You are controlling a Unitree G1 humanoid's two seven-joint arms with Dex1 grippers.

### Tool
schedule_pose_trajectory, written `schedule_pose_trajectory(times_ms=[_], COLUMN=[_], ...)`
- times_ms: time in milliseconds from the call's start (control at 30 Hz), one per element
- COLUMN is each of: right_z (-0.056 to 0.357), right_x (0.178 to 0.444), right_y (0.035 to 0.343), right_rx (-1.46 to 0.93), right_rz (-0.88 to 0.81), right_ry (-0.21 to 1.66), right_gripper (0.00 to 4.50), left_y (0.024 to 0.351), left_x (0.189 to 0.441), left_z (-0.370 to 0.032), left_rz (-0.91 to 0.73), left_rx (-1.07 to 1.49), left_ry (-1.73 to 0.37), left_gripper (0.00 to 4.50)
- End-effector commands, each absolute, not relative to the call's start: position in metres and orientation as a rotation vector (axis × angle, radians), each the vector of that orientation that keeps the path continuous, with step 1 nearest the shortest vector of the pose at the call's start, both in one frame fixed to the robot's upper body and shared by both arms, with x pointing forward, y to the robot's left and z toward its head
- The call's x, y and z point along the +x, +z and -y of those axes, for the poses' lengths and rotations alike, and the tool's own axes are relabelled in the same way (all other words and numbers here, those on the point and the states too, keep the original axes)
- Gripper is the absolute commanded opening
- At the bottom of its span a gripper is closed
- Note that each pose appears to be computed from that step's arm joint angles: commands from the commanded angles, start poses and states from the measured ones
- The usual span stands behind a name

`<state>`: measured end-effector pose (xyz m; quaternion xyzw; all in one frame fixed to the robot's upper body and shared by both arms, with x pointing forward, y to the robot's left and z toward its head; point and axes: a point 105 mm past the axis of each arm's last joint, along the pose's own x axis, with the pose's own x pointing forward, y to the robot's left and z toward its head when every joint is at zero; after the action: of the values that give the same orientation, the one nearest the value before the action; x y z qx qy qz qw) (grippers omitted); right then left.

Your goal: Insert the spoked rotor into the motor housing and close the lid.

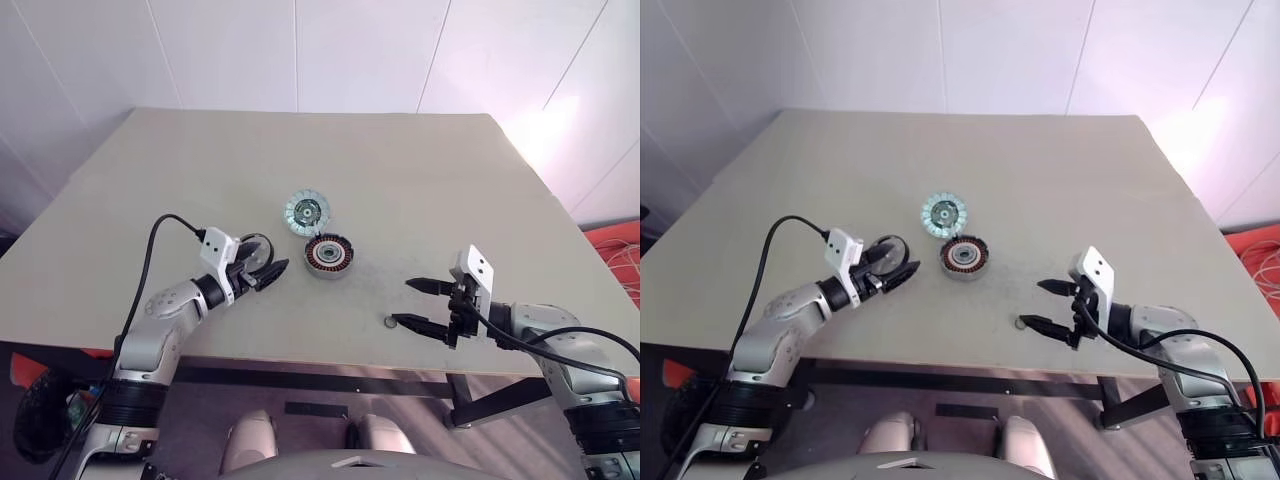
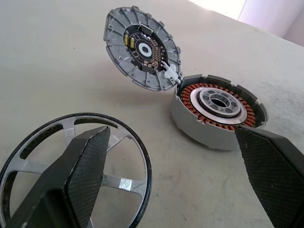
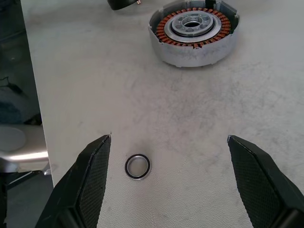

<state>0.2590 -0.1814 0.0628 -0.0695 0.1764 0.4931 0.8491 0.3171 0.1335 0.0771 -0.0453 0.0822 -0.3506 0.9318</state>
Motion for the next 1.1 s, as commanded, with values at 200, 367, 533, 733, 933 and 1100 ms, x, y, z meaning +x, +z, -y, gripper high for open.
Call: schedule_pose_trajectory(times_ms=[200,367,533,733,933,1100], right_z=[0.19,0.189,0.185,0.18,0.183,0.184], right_x=[0.251,0.246,0.24,0.245,0.251,0.256], right_y=[0.047,0.042,0.036,0.028,0.021,0.027], right_rx=[-0.259,-0.266,-0.305,-0.383,-0.405,-0.295], right_rz=[-0.424,-0.425,-0.405,-0.311,-0.274,-0.268], right_ry=[1.033,1.047,1.052,1.006,0.977,0.98], right_gripper=[4.44,4.44,4.44,4.44,4.44,4.44], left_y=[0.094,0.092,0.085,0.083,0.085,0.086], left_x=[0.319,0.319,0.317,0.318,0.32,0.32], left_z=[-0.136,-0.139,-0.142,-0.145,-0.147,-0.147], left_rz=[-0.121,-0.128,-0.138,-0.146,-0.148,-0.151], left_rx=[-0.074,-0.069,-0.066,-0.062,-0.056,-0.055], left_ry=[-0.719,-0.716,-0.714,-0.715,-0.718,-0.72], left_gripper=[4.49,4.49,4.49,4.49,4.49,4.49])
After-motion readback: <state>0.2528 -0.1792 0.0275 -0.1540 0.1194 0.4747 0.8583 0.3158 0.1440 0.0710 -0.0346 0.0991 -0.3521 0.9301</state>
